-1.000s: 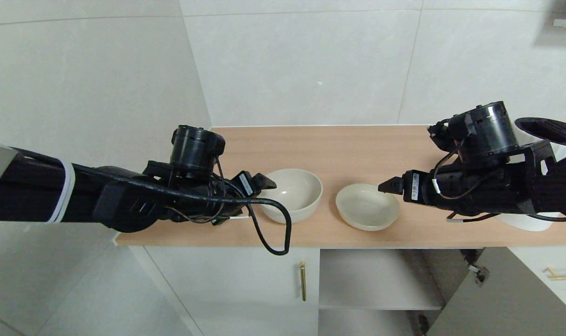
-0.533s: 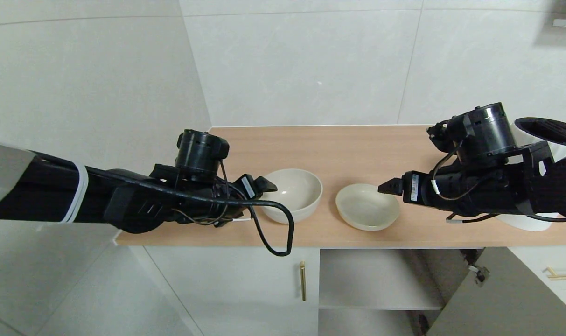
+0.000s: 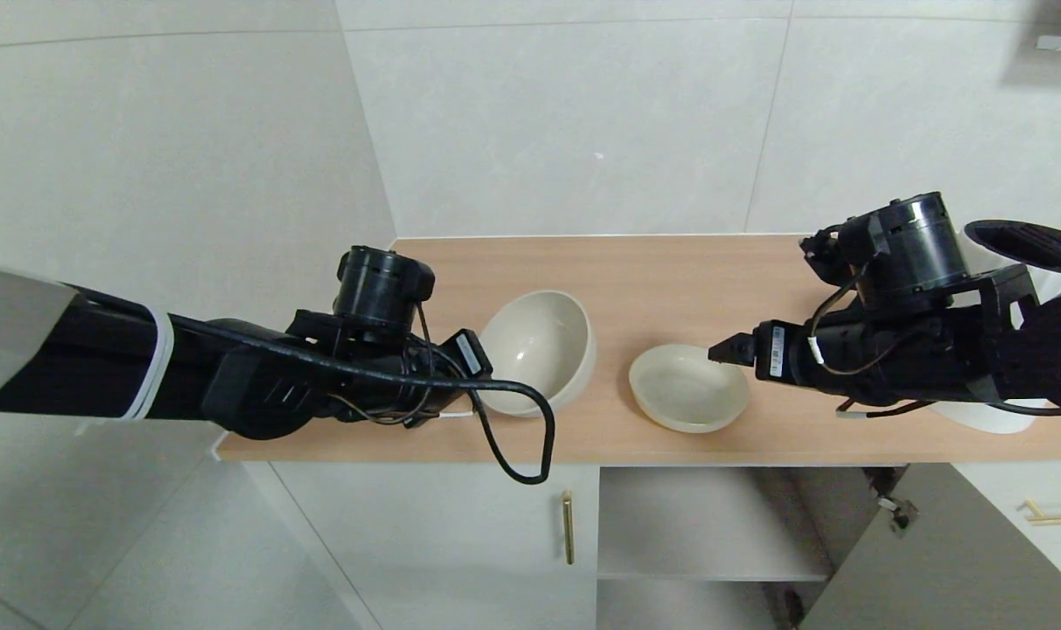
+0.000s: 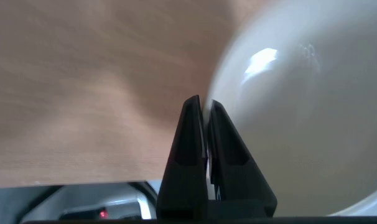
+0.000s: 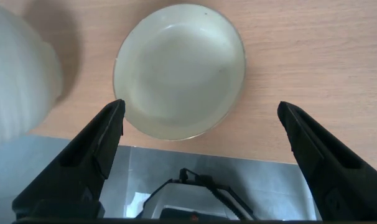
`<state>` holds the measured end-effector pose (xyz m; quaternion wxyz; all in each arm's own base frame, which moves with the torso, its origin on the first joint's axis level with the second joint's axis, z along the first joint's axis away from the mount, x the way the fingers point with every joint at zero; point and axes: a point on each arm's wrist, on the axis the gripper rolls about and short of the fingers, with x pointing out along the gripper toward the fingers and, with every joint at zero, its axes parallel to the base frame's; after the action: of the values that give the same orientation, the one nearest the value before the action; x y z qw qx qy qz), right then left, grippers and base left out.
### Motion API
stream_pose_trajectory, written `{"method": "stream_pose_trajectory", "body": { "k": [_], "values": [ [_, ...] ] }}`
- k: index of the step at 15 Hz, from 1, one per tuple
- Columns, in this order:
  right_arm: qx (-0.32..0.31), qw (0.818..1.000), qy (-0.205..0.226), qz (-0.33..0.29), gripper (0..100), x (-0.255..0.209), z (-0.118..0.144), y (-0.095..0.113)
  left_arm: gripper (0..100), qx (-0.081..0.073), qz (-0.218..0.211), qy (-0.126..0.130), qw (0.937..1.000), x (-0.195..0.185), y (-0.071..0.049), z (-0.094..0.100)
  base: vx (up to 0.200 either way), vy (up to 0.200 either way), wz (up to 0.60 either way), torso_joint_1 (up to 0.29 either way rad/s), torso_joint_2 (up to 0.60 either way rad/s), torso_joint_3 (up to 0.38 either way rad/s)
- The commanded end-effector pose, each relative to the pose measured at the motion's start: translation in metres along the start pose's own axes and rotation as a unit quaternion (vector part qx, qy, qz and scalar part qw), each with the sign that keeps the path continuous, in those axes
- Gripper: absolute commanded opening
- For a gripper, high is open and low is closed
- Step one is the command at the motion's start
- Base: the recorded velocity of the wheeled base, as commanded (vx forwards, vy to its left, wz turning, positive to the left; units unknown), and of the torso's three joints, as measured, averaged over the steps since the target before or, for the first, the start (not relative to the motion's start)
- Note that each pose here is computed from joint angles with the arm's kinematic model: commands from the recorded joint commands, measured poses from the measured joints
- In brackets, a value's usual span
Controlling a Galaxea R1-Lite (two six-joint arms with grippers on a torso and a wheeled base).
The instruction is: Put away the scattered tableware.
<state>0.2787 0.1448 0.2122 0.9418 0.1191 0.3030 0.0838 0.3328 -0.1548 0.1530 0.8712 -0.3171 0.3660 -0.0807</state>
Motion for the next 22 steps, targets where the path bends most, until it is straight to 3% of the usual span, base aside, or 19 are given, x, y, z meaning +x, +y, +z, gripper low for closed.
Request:
{"method": "stream_pose_trajectory", "body": {
  "k": [1,6,22],
  "values": [
    [-0.001,1.0,0.001,-0.001,100,0.001,0.0,0.0,0,0.0,-0.003,-0.003,1.0,-0.003,-0.001,0.001,0.0,0.0,0.0,0.0,0.0,0.0],
    [-0.014,0.996,-0.003,-0.088,100,0.032,-0.009,-0.001,0,0.0,-0.004,-0.003,1.0,-0.003,-0.002,0.001,0.0,0.0,0.0,0.0,0.0,0.0],
    [-0.027,0.992,0.031,-0.123,100,0.068,-0.027,-0.002,0,0.0,-0.003,-0.002,1.0,-0.003,-0.002,0.001,0.0,0.0,0.0,0.0,0.0,0.0]
  ]
}}
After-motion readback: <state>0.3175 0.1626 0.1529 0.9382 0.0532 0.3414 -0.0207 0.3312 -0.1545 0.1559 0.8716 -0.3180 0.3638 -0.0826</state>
